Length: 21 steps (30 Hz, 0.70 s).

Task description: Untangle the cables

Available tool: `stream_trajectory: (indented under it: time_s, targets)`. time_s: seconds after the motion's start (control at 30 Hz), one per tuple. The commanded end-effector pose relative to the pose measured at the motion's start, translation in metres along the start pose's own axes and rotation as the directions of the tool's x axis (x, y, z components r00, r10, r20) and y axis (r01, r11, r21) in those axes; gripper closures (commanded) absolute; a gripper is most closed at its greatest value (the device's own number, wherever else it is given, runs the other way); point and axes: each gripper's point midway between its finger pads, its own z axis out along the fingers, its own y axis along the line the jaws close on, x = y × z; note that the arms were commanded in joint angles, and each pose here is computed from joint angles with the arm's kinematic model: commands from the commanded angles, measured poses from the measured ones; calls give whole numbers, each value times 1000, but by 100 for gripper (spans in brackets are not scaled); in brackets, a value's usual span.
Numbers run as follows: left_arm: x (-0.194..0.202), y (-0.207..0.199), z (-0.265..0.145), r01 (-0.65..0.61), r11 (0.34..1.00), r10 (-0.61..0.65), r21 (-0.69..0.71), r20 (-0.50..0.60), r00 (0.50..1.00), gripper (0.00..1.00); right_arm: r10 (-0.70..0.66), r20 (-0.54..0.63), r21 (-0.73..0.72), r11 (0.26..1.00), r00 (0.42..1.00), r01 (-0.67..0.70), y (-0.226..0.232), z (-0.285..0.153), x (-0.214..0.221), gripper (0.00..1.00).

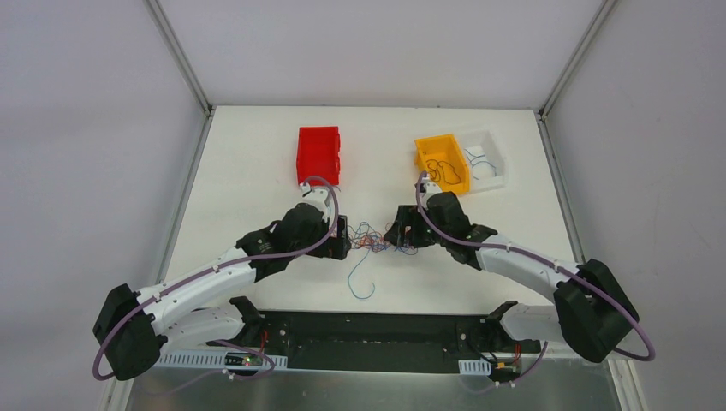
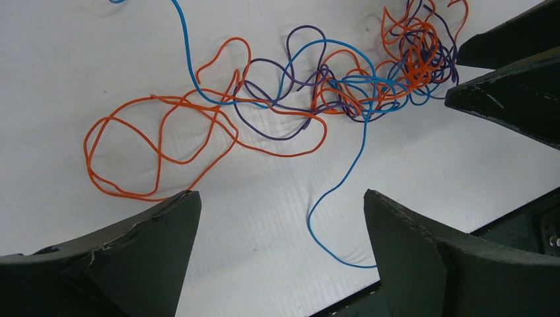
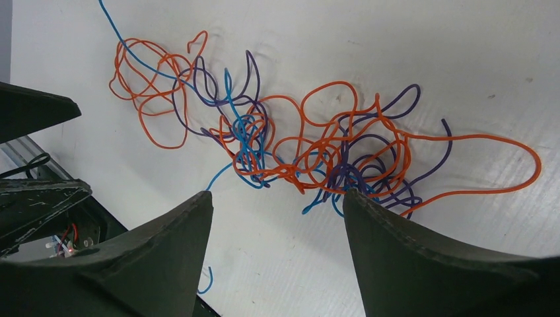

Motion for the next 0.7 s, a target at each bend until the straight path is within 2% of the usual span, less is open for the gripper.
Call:
stream_trajectory:
  time_s: [0.0, 0.43, 0.67]
  targets:
    - [5, -3, -3, 52, 999, -51, 13, -30, 998, 3, -12, 69, -35, 999, 998, 14, 1, 7, -1, 25]
    - [26, -1, -1, 145, 989, -144, -2, -94, 985, 5, 12, 31, -33, 999, 999, -11, 3, 29, 13, 27]
    - [23, -1, 0, 113, 994, -113, -11, -95, 989, 5, -8, 32, -21, 1000, 999, 8, 4, 31, 12, 29]
